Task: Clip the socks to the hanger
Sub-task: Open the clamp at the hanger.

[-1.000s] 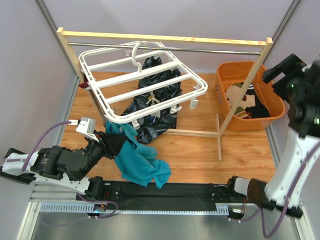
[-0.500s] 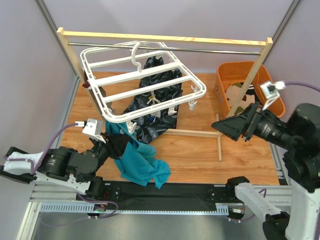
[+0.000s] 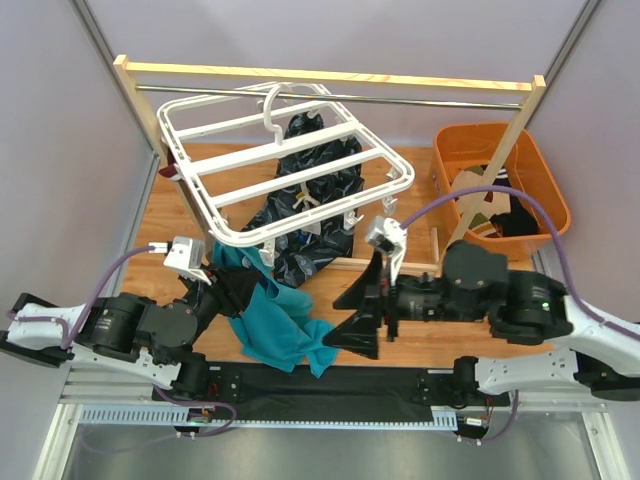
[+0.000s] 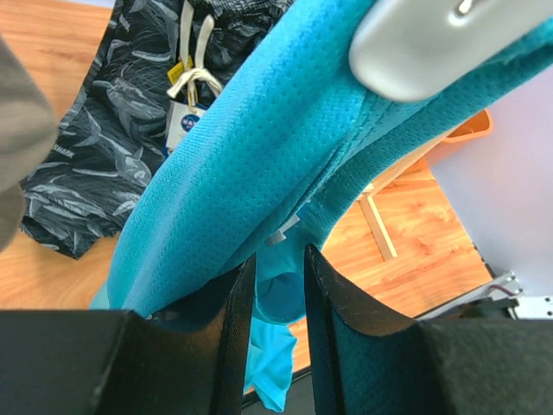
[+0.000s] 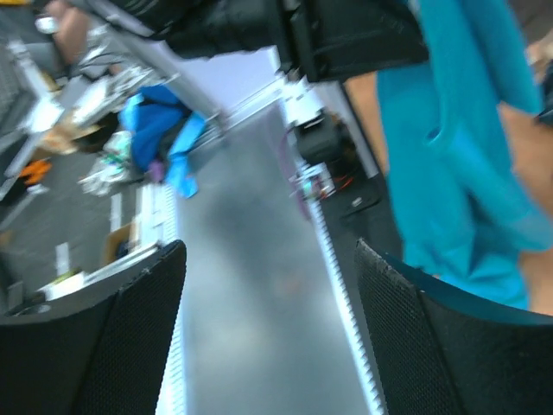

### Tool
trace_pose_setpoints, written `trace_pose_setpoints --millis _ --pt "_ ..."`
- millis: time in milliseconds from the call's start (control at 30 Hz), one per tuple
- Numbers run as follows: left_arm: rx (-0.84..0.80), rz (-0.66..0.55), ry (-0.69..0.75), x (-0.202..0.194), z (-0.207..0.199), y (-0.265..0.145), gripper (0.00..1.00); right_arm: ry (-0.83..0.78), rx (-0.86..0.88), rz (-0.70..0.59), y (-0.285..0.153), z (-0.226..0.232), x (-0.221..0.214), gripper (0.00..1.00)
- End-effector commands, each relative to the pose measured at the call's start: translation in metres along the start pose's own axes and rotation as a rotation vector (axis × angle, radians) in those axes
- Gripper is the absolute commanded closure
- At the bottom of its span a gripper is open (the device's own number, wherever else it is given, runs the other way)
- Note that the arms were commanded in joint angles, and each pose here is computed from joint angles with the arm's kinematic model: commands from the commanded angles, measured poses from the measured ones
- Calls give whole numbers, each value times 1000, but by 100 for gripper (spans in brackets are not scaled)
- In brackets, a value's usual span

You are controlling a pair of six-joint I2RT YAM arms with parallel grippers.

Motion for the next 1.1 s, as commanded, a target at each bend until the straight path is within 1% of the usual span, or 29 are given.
trace_pose_setpoints --millis 0,33,100,133,200,233,267,333,467,600,800,900,1067 --pt "8 -20 -72 11 -2 -2 64 -158 -160 -281 31 -10 40 20" --pt "11 -16 -70 11 2 -3 64 -218 -186 -342 38 -9 46 18" --pt "14 -15 -95 11 4 -3 64 -287 -205 -366 56 -14 47 17" --pt "17 -13 -94 10 6 -4 64 -312 -190 -416 63 -10 56 16" --pt "17 -17 -115 11 9 -5 64 -399 -209 -433 76 -17 55 14" --pt "14 -19 -127 13 12 -6 64 -415 -192 -509 75 -12 66 12" --pt "14 -21 -131 13 13 -6 64 -442 -205 -516 80 -17 62 12" --pt "13 -25 -140 12 15 -6 64 -493 -215 -561 83 -19 73 12" --pt "4 -29 -135 12 16 -6 64 -493 -248 -581 88 -30 86 17" --pt "-1 -34 -131 14 14 -6 64 -507 -157 -571 92 -25 90 25" --pt "-8 -39 -126 17 13 -7 64 -523 -114 -545 103 -21 91 30" --pt "-11 -40 -131 18 13 -7 64 -479 -79 -541 109 -18 88 32" --pt "-13 -44 -134 20 15 -8 64 -454 -97 -574 113 -20 93 37"
Point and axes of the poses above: each gripper's point midway between its finger pads, its own y axis out along the fingers, its own z axis along the line the jaws close on, x = y × z, the point moved 5 cm from there along -y, back along the fingers, and after that the axes turned 1 degree about -y, right-handed, at the moved point
